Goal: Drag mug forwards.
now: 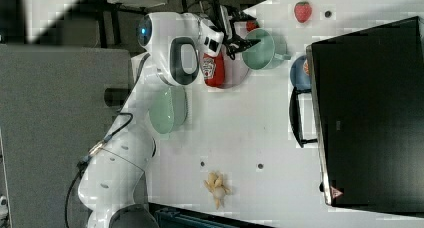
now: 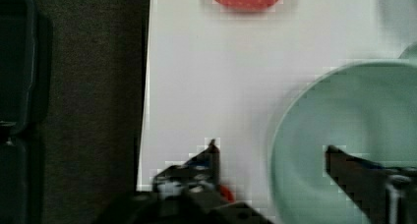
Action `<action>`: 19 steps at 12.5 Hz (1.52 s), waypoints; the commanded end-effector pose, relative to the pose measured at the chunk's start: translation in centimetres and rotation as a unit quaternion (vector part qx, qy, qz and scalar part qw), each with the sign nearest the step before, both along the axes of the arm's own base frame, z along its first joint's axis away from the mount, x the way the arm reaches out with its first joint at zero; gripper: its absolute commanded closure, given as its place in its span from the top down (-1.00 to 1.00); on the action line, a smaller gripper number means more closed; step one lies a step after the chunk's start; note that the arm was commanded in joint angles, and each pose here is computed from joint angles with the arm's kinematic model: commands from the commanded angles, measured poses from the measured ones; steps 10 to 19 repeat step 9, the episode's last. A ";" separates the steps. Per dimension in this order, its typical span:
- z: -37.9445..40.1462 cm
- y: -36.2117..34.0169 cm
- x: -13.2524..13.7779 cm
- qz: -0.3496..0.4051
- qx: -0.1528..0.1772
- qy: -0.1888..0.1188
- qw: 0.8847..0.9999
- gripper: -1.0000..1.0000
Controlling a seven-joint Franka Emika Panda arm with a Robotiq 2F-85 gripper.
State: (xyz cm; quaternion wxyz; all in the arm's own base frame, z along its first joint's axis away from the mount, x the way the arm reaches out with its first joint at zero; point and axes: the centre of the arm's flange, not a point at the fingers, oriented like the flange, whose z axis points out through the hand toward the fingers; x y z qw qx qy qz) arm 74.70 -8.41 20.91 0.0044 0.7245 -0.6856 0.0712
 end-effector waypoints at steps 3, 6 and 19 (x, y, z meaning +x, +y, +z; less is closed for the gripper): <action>11.5 -1.0 -1.2 -0.010 0.001 0.003 1.000 1.00; 14.5 0.3 -4.1 -0.008 0.013 0.039 0.999 1.00; 17.8 2.7 -7.7 0.005 0.026 0.063 0.998 1.00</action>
